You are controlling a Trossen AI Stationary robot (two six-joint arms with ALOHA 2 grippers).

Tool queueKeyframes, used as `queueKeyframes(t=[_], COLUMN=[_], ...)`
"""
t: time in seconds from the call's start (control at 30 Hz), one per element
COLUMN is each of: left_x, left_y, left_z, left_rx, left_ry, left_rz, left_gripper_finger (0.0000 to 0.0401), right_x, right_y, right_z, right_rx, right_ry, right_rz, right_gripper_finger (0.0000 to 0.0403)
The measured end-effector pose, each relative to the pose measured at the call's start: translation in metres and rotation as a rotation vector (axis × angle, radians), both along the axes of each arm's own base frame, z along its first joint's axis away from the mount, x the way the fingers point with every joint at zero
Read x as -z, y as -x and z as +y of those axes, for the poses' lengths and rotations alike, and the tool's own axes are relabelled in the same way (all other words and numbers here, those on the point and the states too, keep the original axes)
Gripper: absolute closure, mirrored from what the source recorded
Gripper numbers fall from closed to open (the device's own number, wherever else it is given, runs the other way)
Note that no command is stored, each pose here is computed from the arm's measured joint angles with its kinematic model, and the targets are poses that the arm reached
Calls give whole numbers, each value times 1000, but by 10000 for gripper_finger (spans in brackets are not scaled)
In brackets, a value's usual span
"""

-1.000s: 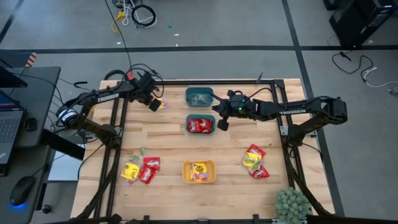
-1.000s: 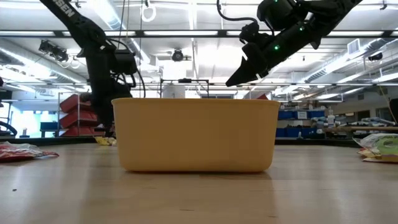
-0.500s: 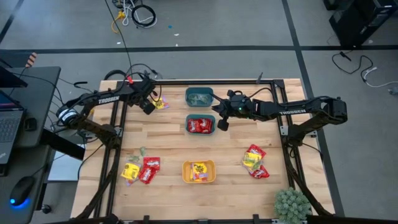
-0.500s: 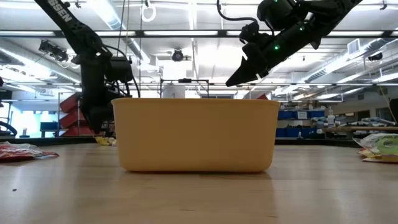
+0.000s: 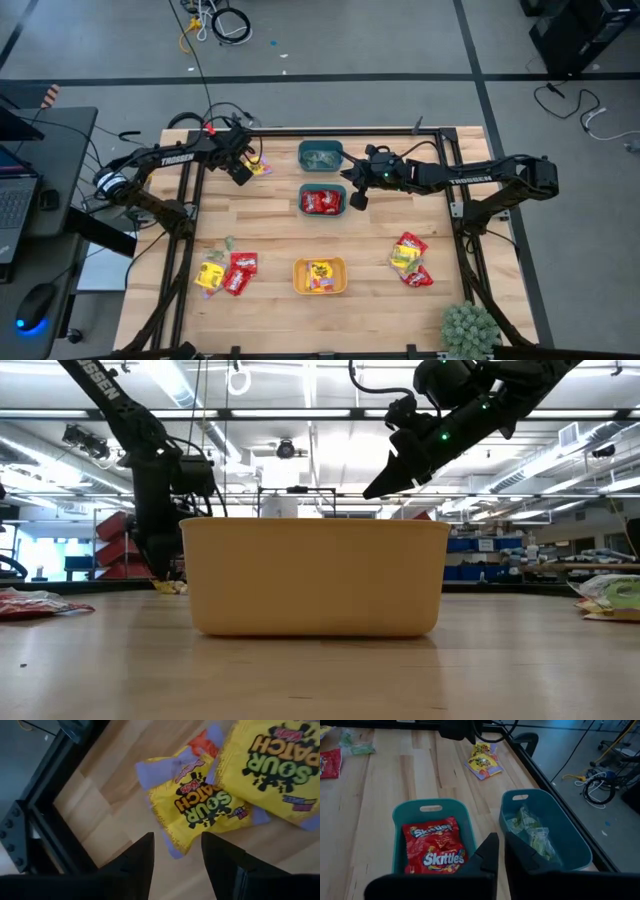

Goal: Sort candy
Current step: Put the yellow candy into the yellow bin

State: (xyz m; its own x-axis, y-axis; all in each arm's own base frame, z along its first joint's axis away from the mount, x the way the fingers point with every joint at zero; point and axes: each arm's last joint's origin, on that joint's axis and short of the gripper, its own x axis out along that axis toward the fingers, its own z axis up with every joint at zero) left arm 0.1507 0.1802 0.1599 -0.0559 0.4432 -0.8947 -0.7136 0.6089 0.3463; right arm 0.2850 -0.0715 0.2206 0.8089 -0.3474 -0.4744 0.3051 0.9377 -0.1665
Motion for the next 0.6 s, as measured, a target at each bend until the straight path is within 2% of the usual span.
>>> queueKeyframes(t=[0.13,0.23,0.3,0.47,0.6], left_x=[12,21,22,19,8], left_y=[-2,-4,-5,-6,-5], left_z=[2,4,4,1,2], left_rx=[1,0,12,48,46], left_ry=[38,64,70,16,-51], left_rz=[36,71,83,120,110], left_gripper_finger=[238,256,282,385,397], right_x=[0,0,0,0,0], right_y=[0,0,0,0,0], right_z=[0,0,0,0,0], right_rx=[0,0,0,-1,0], right_ry=[0,1,1,1,1], right_rz=[0,0,0,0,0], right_gripper_finger=[383,384,386,391,393])
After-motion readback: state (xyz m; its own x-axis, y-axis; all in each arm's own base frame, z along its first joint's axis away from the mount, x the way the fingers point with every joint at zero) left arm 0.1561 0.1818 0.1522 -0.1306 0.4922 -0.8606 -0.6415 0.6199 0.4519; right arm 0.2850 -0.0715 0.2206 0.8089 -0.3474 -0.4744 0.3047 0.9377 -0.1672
